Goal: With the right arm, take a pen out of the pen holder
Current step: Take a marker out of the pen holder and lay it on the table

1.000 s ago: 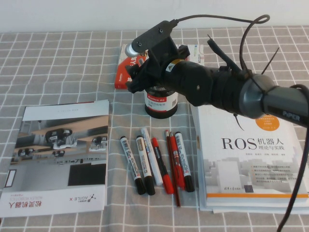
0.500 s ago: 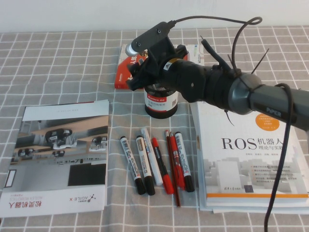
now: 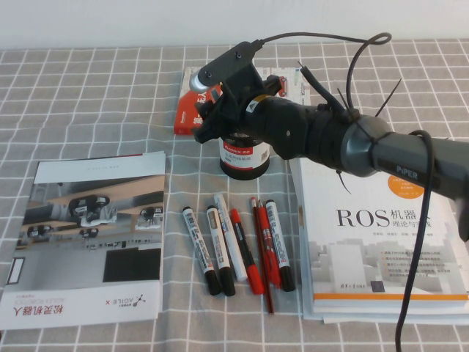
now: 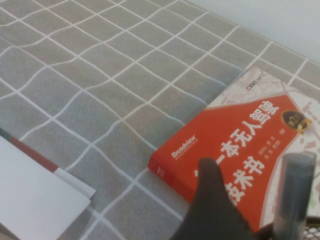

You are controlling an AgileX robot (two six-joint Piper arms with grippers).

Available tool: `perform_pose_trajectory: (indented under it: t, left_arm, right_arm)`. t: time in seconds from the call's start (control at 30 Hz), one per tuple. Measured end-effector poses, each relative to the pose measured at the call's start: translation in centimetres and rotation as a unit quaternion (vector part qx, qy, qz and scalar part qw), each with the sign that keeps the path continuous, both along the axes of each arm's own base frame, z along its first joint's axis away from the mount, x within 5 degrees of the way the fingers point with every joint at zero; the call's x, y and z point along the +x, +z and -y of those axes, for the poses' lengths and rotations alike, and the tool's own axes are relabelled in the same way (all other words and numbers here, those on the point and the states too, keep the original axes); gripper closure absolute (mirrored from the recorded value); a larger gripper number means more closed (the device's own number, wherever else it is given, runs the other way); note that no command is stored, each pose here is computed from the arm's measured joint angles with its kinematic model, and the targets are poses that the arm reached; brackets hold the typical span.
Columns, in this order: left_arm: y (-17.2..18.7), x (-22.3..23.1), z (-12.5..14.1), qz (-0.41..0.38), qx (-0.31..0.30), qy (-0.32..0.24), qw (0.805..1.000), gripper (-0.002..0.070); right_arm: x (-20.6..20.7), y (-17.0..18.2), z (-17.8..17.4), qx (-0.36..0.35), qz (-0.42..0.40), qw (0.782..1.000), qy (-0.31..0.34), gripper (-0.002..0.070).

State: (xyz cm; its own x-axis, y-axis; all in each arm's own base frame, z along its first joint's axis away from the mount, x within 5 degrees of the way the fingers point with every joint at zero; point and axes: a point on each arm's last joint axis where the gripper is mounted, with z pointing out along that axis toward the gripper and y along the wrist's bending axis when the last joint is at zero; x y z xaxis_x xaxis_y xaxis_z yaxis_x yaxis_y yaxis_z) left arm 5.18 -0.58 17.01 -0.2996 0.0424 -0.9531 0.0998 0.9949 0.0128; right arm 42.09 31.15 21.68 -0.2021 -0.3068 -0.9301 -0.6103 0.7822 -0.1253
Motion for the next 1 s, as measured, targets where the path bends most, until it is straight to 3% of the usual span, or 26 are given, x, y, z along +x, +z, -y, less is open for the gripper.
perform_pose_trajectory:
  t: [0.67, 0.83, 1.0]
  left_arm:
    - [0.0, 0.0, 0.0, 0.000, 0.000, 0.000, 1.000, 0.0678]
    - [0.0, 0.0, 0.0, 0.000, 0.000, 0.000, 1.000, 0.0678]
    - [0.0, 0.0, 0.0, 0.000, 0.000, 0.000, 1.000, 0.0678]
  right_arm:
    - [0.1, 0.1, 0.0, 0.003, 0.005, 1.000, -0.002, 0.0636]
    - [-0.1, 0.2, 0.0, -0.002, -0.005, 1.000, 0.003, 0.0638]
    - [-0.6, 2.5, 0.3, 0.006, 0.008, 1.000, 0.008, 0.0638]
